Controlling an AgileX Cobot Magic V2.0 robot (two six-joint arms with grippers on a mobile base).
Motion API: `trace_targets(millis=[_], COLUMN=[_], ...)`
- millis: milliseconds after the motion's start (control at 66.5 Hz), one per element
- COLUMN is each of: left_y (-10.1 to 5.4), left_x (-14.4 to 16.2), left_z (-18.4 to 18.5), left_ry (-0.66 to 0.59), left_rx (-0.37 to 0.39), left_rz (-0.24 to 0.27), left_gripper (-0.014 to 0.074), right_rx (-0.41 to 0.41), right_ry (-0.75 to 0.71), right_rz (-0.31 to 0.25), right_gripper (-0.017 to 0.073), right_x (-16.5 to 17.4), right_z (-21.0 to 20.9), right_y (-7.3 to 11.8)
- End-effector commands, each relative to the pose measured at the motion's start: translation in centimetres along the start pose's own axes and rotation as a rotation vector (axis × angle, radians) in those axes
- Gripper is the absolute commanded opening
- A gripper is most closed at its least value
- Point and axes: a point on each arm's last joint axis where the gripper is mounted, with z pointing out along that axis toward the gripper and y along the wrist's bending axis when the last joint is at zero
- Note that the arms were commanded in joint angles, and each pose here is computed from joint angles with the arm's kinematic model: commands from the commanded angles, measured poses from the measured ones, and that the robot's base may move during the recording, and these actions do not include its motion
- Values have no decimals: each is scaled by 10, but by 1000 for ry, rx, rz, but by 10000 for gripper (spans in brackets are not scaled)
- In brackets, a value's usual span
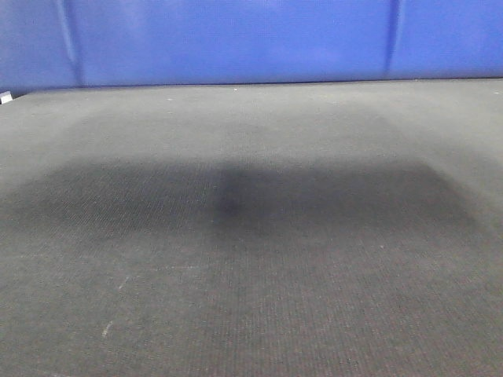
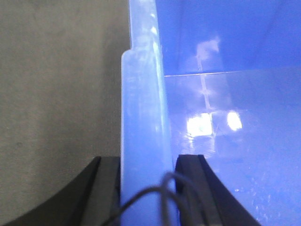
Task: Move blue bin to conveyor side
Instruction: 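Lower the blue bin onto the dark table top with both grippers, then open both grippers and release the blue bin rim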
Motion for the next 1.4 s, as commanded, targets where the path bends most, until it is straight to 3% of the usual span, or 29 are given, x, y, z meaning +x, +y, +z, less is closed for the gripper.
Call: trace_targets(millis=[0,421,766,947,1067,1172,1217,1277,1382], left_y=[-6,-17,-22,-23,-23,-23,-22,-22,-19], left_x=[-14,-6,-1,3,3,4,4,1,-6], left_z=[9,95,125,134,133,132,130,124,102], left_ry=[-113,-31,-14,14,22,40,39,23,-30], left_rx=[35,41,54,52,51,48,48,49,52], left_rz=[0,18,14,16,16,17,16,15,10], left_gripper=[-20,-20,-13,113,309,491,559,618,610], right_rx=[-22,12,36,53,55,53,52,52,53], right_ry=[-97,-78,-49,-30,-24,-14,-4,3,-17], right_rz=[2,28,20,3,3,3,2,0,-6], right_gripper=[-78,-78,-78,-71,88,388,570,568,568], right_x=[-13,-14,-8,-6,-6,-5,-4,-4,-7], right_z=[11,96,125,129,129,129,128,124,111], right_y=[0,-17,-24,-27,-28,-27,-27,-26,-24])
